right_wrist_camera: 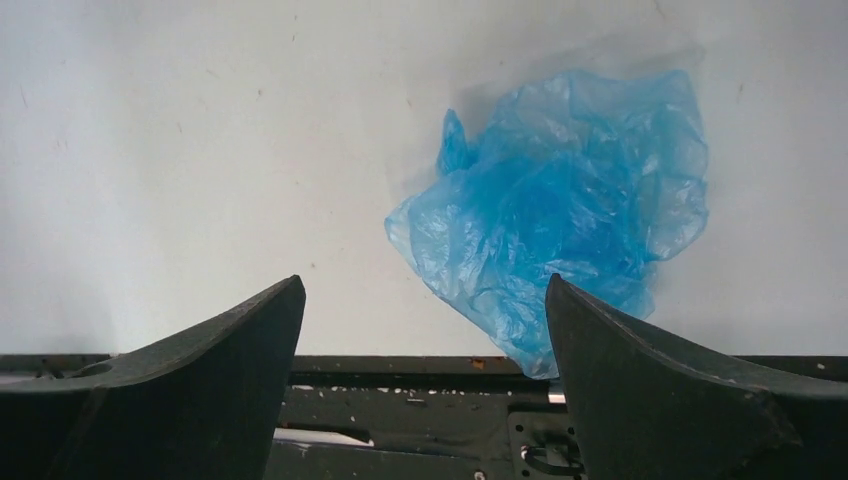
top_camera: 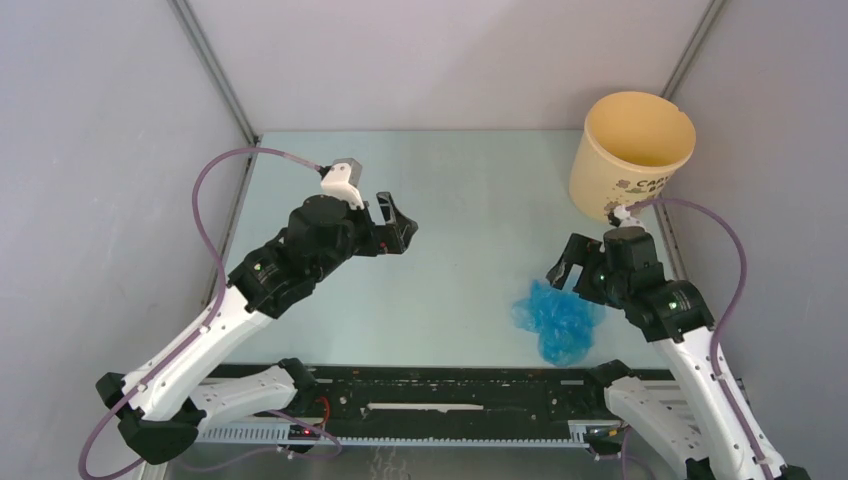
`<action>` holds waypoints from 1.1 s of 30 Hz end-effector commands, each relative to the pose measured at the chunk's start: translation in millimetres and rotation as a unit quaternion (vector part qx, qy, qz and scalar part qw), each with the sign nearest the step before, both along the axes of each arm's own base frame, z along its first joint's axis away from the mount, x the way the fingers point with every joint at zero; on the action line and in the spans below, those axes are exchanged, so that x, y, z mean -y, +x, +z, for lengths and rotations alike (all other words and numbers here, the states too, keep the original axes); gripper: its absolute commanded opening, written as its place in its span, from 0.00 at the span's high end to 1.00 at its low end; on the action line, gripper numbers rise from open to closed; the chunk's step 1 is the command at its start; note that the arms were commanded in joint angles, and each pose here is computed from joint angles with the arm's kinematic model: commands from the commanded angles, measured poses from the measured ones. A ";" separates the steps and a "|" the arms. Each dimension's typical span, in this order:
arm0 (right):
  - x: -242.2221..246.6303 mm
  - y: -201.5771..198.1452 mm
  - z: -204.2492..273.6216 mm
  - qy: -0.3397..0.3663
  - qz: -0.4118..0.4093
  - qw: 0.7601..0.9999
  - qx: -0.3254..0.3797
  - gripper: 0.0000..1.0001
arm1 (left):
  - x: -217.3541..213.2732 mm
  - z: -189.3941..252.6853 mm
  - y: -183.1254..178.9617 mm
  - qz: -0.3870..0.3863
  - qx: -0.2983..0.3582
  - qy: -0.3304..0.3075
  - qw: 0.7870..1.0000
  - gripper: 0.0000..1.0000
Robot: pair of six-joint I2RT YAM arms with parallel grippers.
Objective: Put the trash bags into the trash bin
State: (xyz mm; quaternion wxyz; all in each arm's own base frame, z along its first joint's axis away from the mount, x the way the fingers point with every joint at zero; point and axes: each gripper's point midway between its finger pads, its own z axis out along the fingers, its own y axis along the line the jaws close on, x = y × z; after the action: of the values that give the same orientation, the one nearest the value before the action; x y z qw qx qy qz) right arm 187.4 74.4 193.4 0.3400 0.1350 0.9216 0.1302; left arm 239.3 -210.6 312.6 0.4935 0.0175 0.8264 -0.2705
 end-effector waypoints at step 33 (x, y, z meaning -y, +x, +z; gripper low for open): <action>-154.8 57.8 -44.4 0.150 0.270 0.949 -0.069 1.00 | -8.8 -28.5 -7.6 0.019 -0.036 -0.017 0.999 0.00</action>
State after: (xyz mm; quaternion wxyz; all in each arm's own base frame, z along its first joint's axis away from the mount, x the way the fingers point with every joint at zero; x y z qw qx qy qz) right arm 228.4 181.2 88.9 0.1495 0.0267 0.9647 0.2151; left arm 229.2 -196.6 284.7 0.4744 0.0075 0.8438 -0.2507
